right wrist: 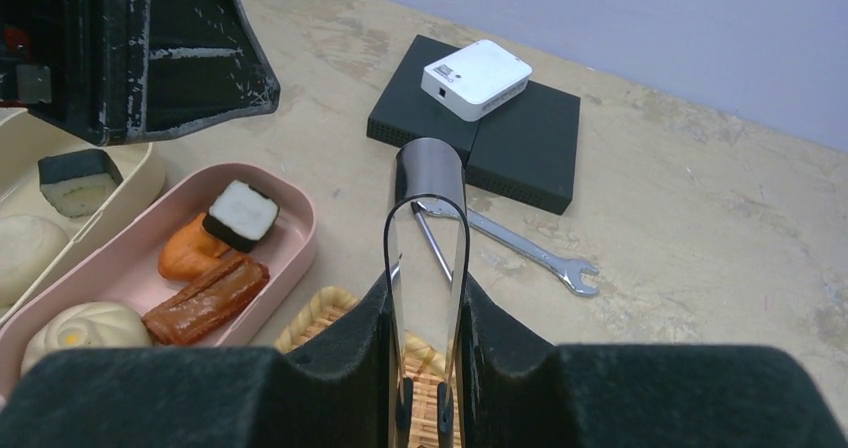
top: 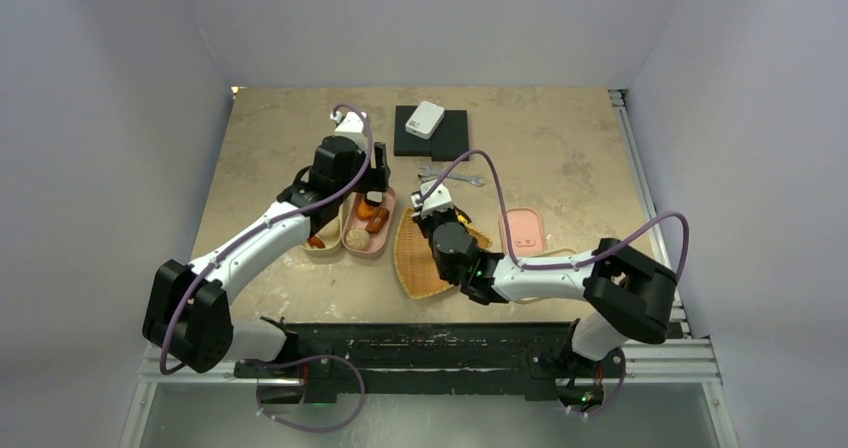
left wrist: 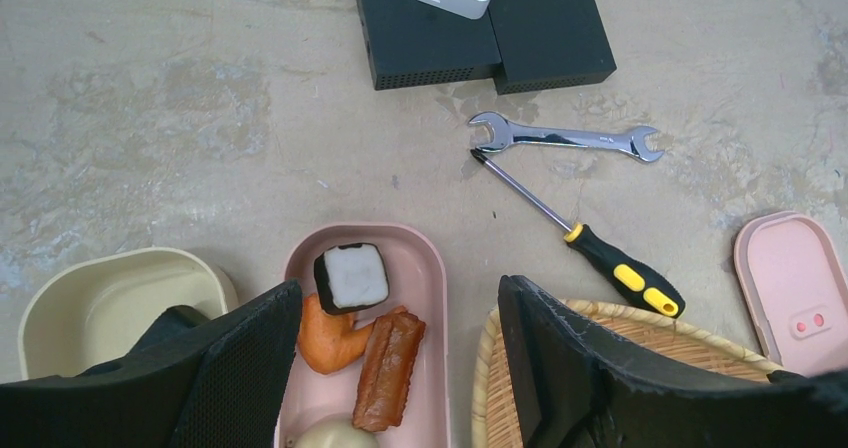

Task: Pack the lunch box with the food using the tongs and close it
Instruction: Pick up the fake food from the plate.

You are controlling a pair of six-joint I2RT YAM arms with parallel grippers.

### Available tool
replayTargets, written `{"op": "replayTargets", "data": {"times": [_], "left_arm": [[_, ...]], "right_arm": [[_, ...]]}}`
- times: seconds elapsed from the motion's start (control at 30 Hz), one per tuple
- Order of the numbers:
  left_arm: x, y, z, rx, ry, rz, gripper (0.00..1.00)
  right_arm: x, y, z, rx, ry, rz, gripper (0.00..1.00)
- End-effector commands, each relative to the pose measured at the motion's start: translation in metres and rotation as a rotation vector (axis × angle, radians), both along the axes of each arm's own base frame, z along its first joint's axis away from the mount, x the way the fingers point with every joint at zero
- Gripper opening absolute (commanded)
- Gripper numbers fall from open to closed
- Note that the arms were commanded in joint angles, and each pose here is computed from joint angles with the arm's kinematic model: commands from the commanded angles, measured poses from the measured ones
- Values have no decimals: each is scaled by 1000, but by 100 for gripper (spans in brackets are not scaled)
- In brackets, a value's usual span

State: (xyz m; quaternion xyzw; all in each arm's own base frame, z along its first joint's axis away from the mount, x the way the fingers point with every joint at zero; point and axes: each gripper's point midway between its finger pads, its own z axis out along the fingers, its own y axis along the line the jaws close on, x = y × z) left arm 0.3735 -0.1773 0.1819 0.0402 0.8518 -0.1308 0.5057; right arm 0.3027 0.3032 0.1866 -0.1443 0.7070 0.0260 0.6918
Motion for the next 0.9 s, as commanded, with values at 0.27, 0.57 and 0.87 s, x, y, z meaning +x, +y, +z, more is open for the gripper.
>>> {"op": "replayTargets", "data": {"times": [0.27, 0.57, 0.87], "left_arm": [[6, 25, 47, 14, -134, 70, 71], [6, 26, 49, 11, -140, 67, 71], [6, 25, 48, 10, -138, 60, 71]], "right_arm": [[-10, -15, 58, 185, -70, -44, 0], [-9, -13, 34, 167, -43, -50, 5], [-4, -15, 24, 133, -66, -95, 17]]}}
